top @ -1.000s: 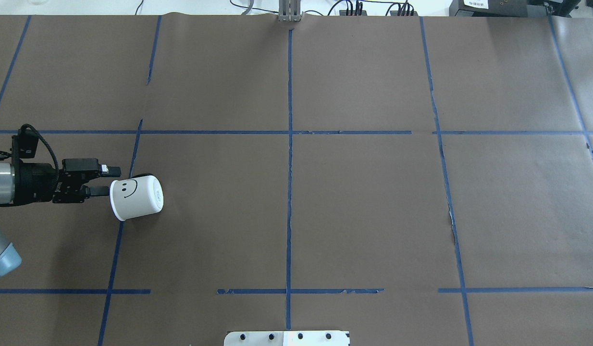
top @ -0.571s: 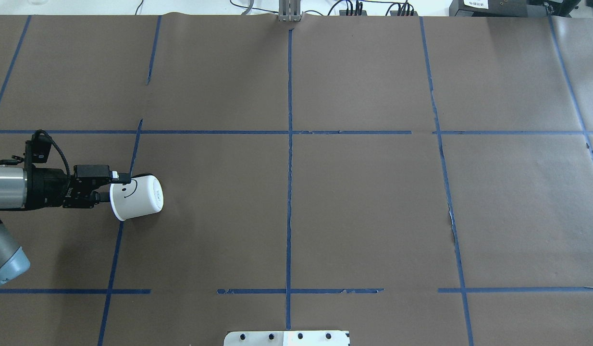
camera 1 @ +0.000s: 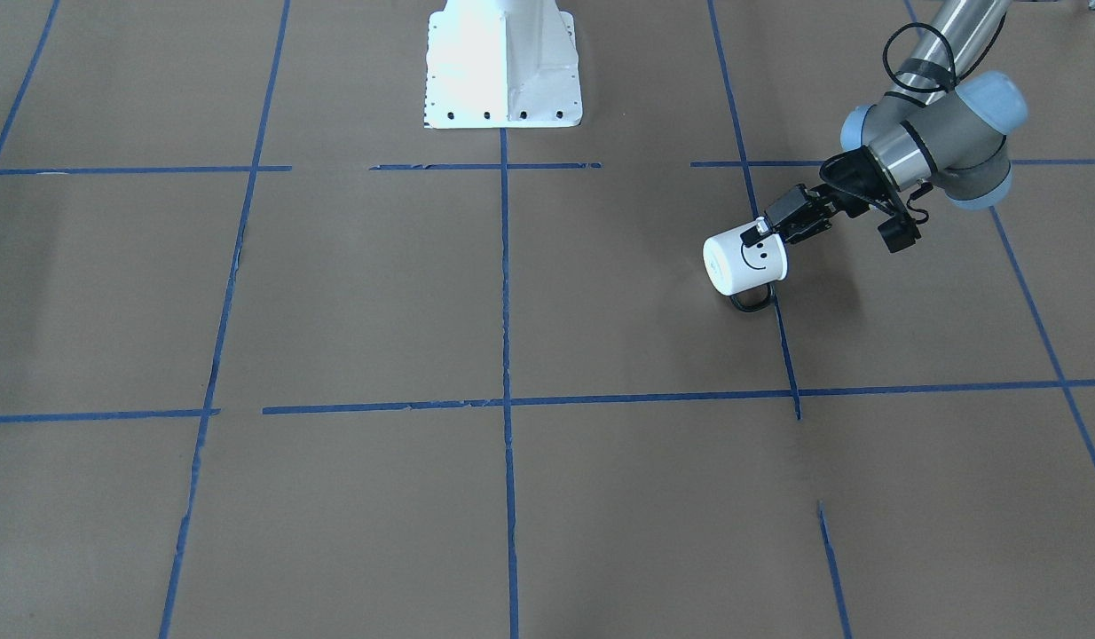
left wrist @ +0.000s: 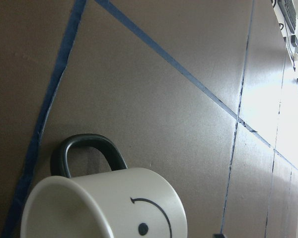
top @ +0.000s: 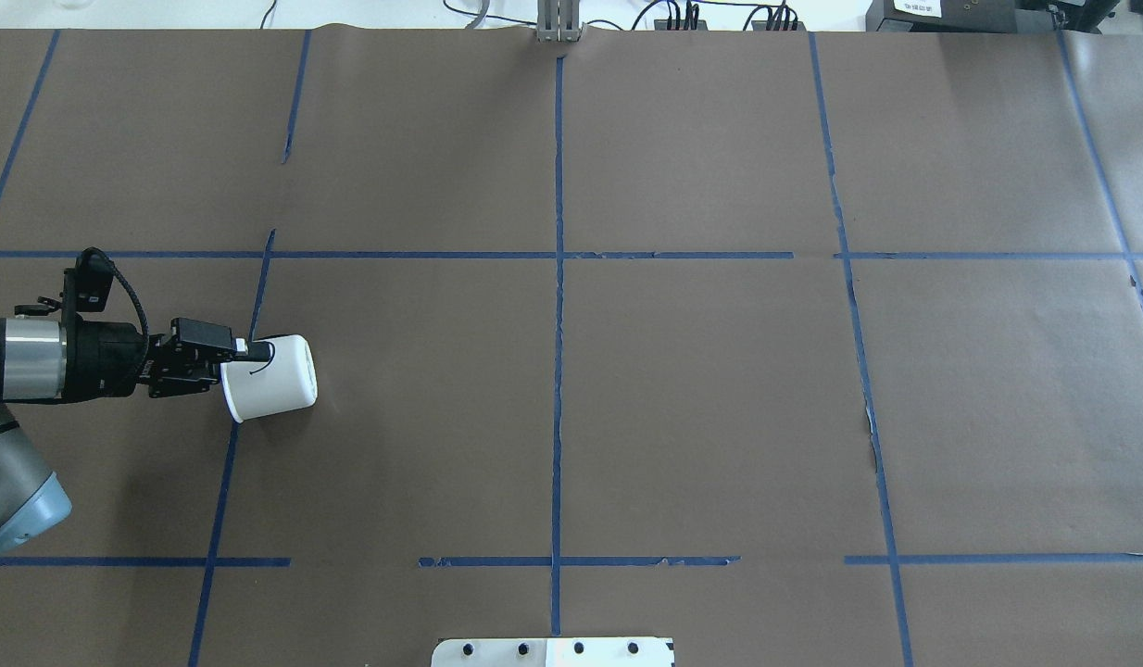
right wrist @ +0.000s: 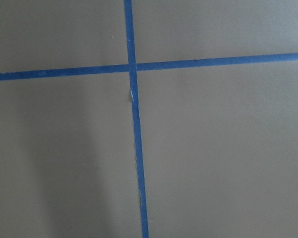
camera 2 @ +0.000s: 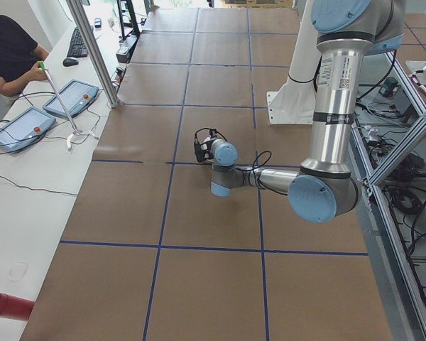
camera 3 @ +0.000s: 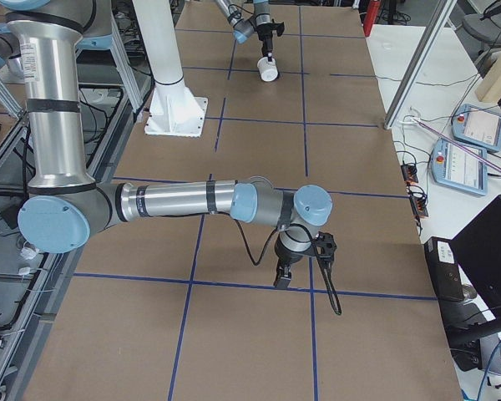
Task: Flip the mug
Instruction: 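Close the left gripper on the mug rim and lift it slightly, then carry the mug with the left gripper toward the table centre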
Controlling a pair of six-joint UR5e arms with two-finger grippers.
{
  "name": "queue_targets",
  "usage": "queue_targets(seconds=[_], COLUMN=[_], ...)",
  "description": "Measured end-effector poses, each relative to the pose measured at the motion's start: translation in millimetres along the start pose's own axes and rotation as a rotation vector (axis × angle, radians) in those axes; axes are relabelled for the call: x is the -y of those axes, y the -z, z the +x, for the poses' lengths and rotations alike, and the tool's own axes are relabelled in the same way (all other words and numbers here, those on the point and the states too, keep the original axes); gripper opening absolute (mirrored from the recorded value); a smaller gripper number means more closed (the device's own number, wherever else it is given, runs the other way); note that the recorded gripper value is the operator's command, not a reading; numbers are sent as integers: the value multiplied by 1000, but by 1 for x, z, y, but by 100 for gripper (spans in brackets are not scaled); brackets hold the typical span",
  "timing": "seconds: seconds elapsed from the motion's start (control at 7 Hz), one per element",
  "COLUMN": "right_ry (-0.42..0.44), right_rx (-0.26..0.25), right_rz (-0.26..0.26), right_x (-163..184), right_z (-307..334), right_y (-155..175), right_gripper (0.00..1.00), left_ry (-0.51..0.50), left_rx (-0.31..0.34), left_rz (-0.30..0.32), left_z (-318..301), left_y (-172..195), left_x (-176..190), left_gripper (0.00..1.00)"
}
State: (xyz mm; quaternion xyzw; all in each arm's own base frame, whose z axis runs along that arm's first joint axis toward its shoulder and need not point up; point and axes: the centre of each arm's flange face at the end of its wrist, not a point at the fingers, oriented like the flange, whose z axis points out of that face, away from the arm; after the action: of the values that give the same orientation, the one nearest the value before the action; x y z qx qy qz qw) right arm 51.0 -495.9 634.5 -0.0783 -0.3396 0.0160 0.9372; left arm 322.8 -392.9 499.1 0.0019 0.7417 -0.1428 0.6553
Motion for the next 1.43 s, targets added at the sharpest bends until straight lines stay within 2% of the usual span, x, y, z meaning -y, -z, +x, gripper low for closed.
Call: queue_targets(seconds=[0.43,0.86,1.14,1.43], right_ry=[0,0,0,0], right_rx=[0,0,0,0], right_rz=[0,0,0,0], right_x=[0,0,0,0], right_z=[0,0,0,0], right_y=[0,0,0,0], right_gripper=[100,100,100,100], left_ry=[-7,-8,-12,7], left_rx=[-14,-22,-33,-39], left_rz=[-12,-16,-21,-54], left_z=[10,17,24,45], left_y=[-1,-5,-8,-9], left_x=[-3,-3,-3,-11], left_gripper=[29,0,0,0])
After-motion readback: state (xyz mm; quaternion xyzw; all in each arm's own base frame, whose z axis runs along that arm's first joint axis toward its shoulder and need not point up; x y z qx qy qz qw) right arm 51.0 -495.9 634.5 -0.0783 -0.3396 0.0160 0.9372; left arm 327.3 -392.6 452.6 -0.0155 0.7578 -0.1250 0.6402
